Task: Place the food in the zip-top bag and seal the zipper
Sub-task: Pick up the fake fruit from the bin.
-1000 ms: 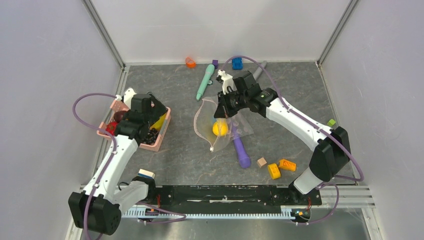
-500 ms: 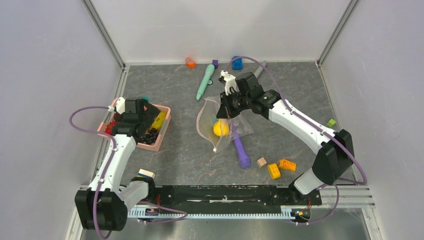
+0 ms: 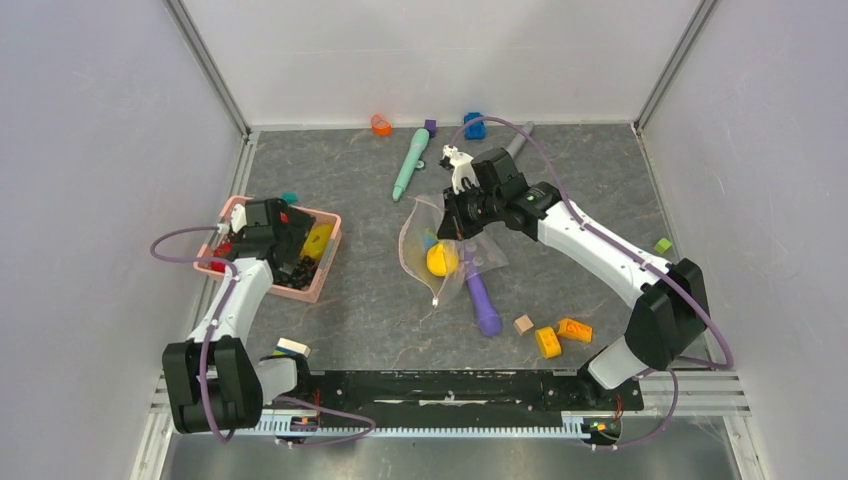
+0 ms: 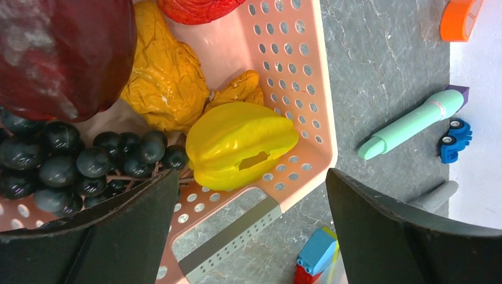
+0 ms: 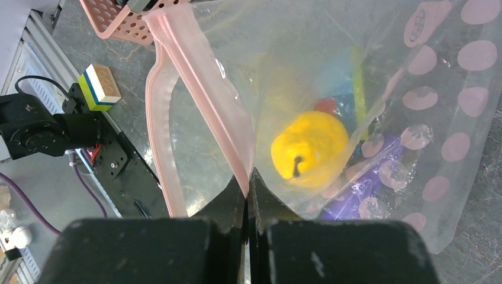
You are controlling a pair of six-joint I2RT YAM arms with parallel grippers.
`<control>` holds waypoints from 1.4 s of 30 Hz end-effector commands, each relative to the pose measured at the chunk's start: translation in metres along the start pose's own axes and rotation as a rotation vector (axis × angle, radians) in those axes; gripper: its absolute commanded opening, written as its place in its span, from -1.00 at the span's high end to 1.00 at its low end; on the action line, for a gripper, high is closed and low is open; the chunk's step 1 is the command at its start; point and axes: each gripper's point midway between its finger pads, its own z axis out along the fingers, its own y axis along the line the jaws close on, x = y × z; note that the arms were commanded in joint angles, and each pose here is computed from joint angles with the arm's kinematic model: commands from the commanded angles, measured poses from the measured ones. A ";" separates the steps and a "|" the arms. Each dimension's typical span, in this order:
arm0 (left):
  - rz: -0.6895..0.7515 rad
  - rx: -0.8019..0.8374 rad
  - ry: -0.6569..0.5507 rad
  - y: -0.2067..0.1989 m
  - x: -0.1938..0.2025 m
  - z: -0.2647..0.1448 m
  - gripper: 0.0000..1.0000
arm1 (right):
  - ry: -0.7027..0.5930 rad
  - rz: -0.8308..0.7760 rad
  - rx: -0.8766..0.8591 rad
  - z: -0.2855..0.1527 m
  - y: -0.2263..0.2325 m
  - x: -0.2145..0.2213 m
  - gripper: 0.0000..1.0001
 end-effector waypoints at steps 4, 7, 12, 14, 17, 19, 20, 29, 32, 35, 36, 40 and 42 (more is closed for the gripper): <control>-0.078 0.087 0.026 -0.018 0.003 0.014 -0.99 | -0.026 -0.024 0.041 -0.009 -0.009 -0.003 1.00; -0.058 0.056 0.029 -0.010 0.006 0.019 -0.99 | -0.025 -0.019 0.051 -0.008 -0.012 -0.003 1.00; -0.041 0.007 0.046 0.002 0.011 0.024 -0.99 | -0.020 -0.016 0.073 -0.006 -0.018 -0.001 1.00; -0.039 0.000 0.052 0.004 0.014 0.028 -0.99 | -0.020 -0.010 0.085 -0.006 -0.021 0.000 1.00; -0.038 0.013 0.069 0.001 0.016 0.033 -0.99 | -0.023 -0.008 0.086 -0.007 -0.021 0.000 1.00; -0.043 0.001 0.076 0.002 0.018 0.039 -0.99 | -0.025 -0.006 0.093 -0.008 -0.022 0.000 1.00; -0.047 -0.007 0.080 0.002 0.019 0.042 -0.99 | -0.027 -0.004 0.095 -0.009 -0.022 0.000 1.00; -0.039 -0.038 0.081 0.005 0.019 0.055 -0.81 | -0.035 0.004 0.110 -0.013 -0.024 0.002 1.00; -0.037 -0.037 0.077 0.006 0.018 0.055 -0.60 | -0.038 0.008 0.120 -0.014 -0.026 0.003 1.00; -0.032 -0.038 0.074 0.006 0.018 0.054 -0.27 | -0.040 0.009 0.118 -0.014 -0.025 0.003 1.00; -0.028 -0.038 0.075 0.006 0.018 0.053 -0.18 | -0.042 0.012 0.119 -0.014 -0.026 0.003 1.00; -0.017 -0.024 0.064 0.002 0.014 0.046 0.05 | -0.041 0.010 0.116 -0.016 -0.025 0.005 1.00; -0.008 -0.021 0.041 0.000 0.008 0.039 0.10 | -0.049 0.009 0.117 -0.017 -0.025 0.005 1.00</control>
